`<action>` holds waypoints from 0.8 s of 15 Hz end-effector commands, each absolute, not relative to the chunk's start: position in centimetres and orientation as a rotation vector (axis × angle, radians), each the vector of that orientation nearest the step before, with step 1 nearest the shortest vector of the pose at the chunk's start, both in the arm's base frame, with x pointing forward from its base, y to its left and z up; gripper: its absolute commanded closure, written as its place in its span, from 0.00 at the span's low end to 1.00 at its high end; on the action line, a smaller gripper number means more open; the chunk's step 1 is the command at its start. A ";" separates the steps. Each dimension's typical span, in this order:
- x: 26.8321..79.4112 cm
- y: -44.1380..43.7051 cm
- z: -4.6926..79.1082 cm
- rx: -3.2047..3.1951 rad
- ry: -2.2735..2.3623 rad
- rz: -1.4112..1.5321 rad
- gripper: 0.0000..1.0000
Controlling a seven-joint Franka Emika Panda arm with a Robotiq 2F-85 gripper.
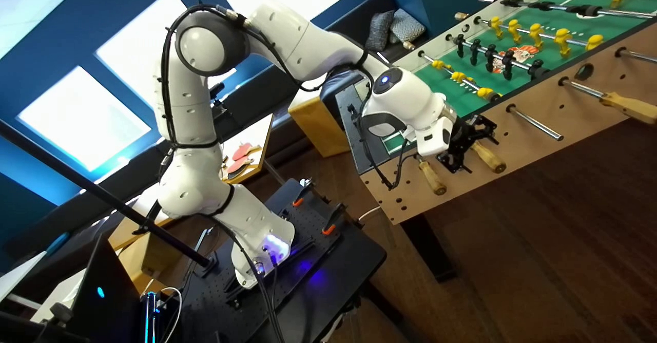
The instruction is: Roll the handle of the Foosball table
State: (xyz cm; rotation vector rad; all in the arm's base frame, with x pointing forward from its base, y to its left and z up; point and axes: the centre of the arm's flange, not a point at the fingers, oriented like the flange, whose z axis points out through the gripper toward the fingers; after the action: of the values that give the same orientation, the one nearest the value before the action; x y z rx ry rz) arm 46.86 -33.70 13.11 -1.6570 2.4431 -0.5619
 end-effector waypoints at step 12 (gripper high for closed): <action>49.7 -33.4 9.6 -1.554 2.448 -0.576 0.73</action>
State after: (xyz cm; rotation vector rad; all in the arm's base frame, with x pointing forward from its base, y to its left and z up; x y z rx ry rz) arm 49.32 -33.57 9.41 -1.6072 2.4477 -0.5421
